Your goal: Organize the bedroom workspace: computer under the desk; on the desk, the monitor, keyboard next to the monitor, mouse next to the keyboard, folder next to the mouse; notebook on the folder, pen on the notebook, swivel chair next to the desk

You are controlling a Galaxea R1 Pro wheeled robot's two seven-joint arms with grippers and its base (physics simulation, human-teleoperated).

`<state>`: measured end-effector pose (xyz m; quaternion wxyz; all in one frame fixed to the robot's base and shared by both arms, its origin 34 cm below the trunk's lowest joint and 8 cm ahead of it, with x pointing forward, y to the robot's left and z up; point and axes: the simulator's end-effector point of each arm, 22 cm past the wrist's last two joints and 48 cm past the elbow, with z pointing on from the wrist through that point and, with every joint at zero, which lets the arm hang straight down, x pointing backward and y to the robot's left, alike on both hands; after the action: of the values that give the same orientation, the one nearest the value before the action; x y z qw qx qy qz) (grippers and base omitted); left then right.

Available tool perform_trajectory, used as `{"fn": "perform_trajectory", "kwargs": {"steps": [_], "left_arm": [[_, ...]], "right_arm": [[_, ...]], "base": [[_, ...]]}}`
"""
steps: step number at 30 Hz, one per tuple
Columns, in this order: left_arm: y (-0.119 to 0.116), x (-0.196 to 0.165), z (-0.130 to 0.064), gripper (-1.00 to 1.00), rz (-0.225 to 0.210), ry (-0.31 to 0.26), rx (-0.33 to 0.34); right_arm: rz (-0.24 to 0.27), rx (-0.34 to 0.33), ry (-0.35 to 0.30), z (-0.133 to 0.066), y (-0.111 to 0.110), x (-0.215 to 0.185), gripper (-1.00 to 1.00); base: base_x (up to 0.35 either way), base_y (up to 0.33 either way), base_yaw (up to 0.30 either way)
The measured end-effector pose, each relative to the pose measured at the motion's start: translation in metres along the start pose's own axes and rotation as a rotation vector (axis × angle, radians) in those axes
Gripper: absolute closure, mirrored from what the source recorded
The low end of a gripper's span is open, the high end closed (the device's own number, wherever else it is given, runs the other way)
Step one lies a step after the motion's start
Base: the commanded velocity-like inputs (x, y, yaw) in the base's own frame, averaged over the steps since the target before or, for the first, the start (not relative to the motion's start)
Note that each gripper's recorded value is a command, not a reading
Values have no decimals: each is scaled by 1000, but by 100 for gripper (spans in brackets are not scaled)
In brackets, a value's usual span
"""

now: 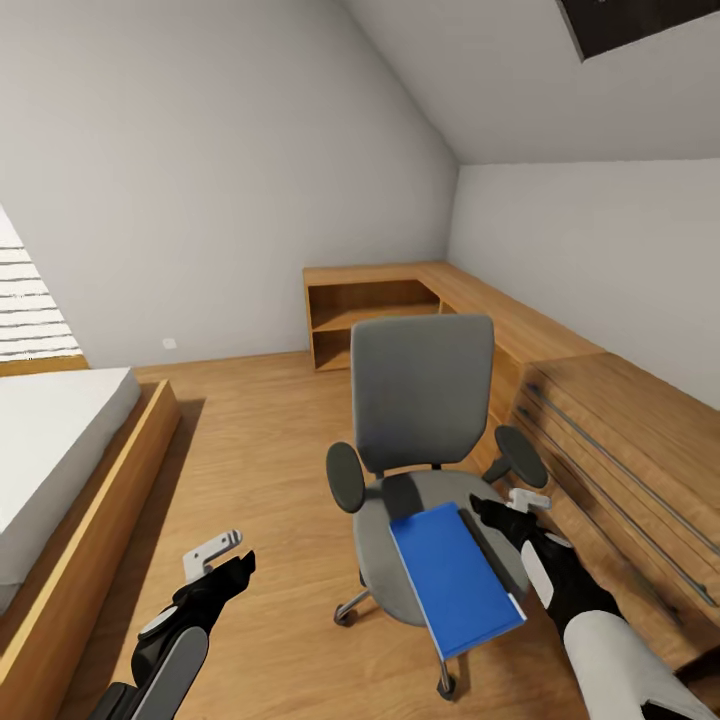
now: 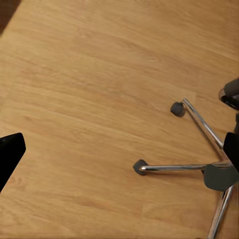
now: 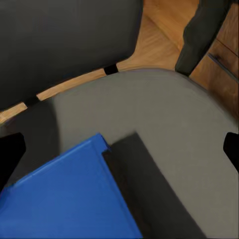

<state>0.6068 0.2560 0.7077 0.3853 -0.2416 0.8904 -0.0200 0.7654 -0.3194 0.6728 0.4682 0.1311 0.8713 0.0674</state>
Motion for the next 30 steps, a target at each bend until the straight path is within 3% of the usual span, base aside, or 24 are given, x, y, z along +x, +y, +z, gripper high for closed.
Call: {"fn": "perform_trajectory", "kwargs": {"steps": [3,5,9,13,18,19,20,23,30], "left_arm": [[-1,-4,-3,-100,0,0,0],[-2,-6,-6,-100,1,0,0],[-4,-11,-10,-100,1,1,1],[-5,-14,-14,-100,1,1,0],[-5,-14,-14,-100,1,2,0],[-5,-14,-14,-100,1,2,0],[-5,-14,-14,-100,0,2,0],[-5,-14,-14,-100,0,3,0],[-3,-14,-13,-100,-1,2,-7]], "right_arm": [[-22,2,-12,-17,14,-3,-100],[-43,27,20,-36,18,8,-100],[-33,33,52,-63,34,2,-100],[-25,44,63,-91,30,3,-100],[-2,24,57,-101,35,4,-100],[-5,5,52,-103,42,2,-100],[1,-58,41,-105,66,-1,-100],[6,-87,38,-106,76,-2,-100],[9,-106,33,-109,81,1,-100]], "base": [[0,0,0],[0,0,0],[0,0,0],[0,0,0],[0,0,0],[0,0,0],[0,0,0],[0,0,0],[-133,124,-159]]}}
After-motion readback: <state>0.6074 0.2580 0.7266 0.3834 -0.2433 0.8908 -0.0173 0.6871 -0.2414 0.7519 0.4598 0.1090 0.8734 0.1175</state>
